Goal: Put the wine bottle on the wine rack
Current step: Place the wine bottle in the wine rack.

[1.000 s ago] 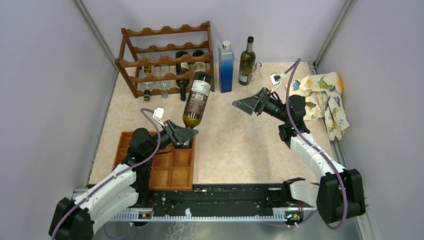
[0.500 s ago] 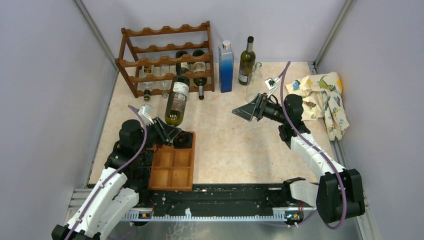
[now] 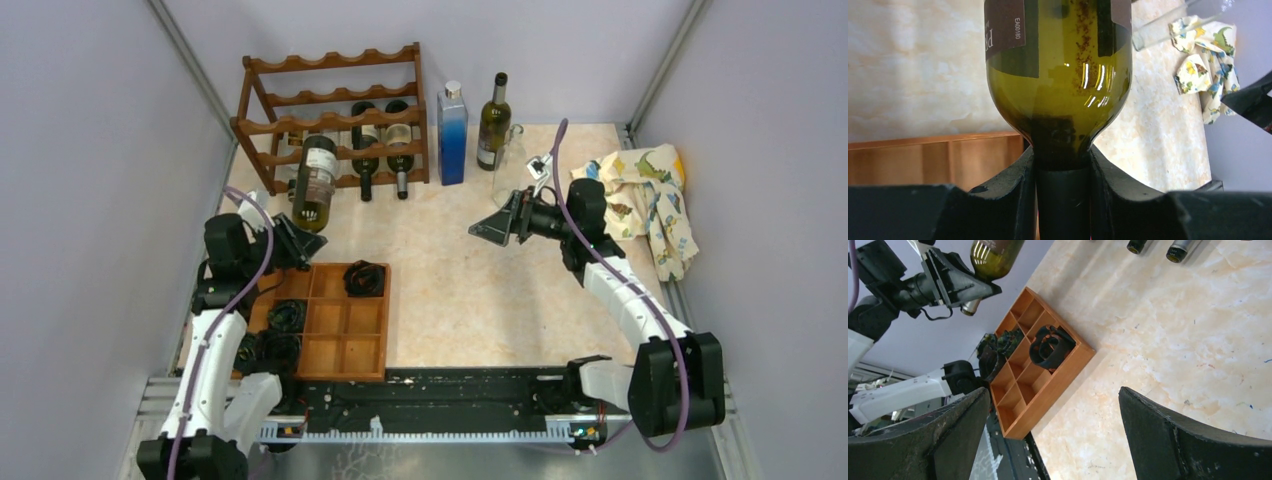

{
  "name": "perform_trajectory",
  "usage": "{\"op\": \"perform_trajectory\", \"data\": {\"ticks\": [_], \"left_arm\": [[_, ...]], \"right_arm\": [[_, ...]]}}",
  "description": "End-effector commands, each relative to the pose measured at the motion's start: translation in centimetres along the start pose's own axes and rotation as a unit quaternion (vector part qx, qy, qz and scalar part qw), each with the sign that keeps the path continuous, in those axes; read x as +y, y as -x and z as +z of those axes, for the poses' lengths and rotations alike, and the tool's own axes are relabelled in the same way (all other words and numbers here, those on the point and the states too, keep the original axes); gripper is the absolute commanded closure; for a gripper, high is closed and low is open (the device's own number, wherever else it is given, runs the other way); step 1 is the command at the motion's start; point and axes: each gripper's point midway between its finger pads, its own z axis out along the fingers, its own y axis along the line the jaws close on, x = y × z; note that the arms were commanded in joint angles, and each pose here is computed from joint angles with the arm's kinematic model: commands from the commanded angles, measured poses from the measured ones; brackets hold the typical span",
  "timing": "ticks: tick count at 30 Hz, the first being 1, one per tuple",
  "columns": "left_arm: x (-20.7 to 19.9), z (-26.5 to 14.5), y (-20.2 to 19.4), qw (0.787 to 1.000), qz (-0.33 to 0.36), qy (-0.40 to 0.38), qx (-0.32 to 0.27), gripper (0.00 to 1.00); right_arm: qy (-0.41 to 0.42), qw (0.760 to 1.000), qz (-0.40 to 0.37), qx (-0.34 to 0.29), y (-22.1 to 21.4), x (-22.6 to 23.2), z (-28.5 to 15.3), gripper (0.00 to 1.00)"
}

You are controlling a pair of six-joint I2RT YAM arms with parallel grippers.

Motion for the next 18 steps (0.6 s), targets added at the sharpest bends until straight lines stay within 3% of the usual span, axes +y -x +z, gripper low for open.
{"op": "perform_trajectory", "data": {"ticks": [1,18], "left_arm": [[-1.0,-1.3,3.8,0.996,0.062,-0.049,-0.052,1.0],[3.5,-0.1,4.2,0.996,0.07,0.002,-0.048,1.0]], "right_arm": [[0.017,0.998,-0.055,-0.004,1.6,0.7,-0.3,0.02],[0.034,0.994,-0.101,0.003,1.5,0.2,0.0,0.02]]}}
